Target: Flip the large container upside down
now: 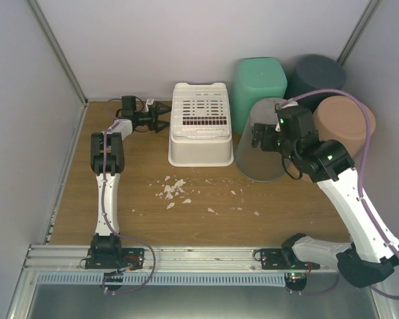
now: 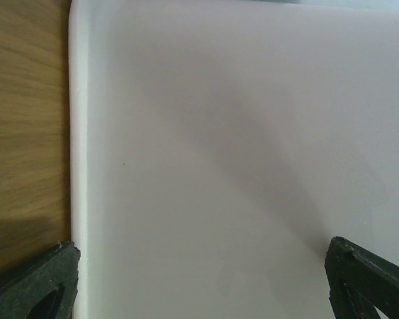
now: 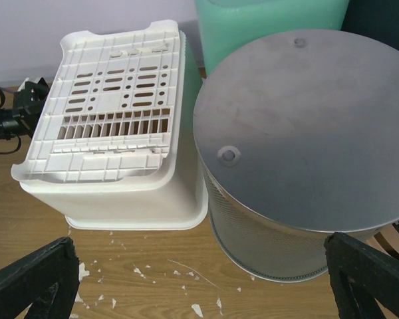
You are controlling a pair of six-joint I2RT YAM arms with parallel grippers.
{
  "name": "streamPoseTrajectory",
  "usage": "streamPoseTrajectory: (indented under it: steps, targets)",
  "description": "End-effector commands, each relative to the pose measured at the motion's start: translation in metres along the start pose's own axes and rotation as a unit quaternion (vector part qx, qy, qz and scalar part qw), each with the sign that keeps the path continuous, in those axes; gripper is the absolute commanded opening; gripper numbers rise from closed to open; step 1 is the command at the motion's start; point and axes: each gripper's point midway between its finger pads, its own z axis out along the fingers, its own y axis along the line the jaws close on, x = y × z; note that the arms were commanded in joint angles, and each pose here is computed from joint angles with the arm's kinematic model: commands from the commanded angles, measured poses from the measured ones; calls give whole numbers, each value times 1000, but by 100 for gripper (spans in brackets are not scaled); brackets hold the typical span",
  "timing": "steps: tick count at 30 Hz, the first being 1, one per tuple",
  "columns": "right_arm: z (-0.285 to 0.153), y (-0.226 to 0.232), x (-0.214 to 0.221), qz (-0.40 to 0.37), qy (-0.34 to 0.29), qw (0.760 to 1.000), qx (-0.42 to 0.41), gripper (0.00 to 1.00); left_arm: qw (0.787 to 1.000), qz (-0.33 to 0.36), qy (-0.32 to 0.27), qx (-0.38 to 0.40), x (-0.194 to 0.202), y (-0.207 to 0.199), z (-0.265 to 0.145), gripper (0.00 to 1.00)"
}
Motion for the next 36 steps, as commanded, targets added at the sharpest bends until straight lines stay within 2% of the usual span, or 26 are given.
streamPoseTrajectory:
  steps: [1, 18, 23, 25, 30, 36]
  targets:
    - [-2, -8, 4, 5, -1, 1000, 15, 100, 999, 41, 23, 27, 9, -17, 31, 99]
    - [1, -11, 7, -4, -7, 1000, 21, 100, 995, 87, -7, 53, -13, -52, 19, 99]
    - [-2, -18, 2, -4, -32, 999, 34, 100, 992, 113, -27, 52, -22, -81, -3, 99]
    - [-2, -25, -1, -9, -51, 997, 50, 100, 988, 138, -64, 30, -38, -93, -35, 99]
    - [-1, -35, -15, -17, -81, 993, 79, 100, 965, 223, -134, -34, -39, -139, -86, 99]
    - [-11, -45, -18, -13, -90, 991, 99, 100, 920, 322, -191, -121, -16, -179, -132, 99]
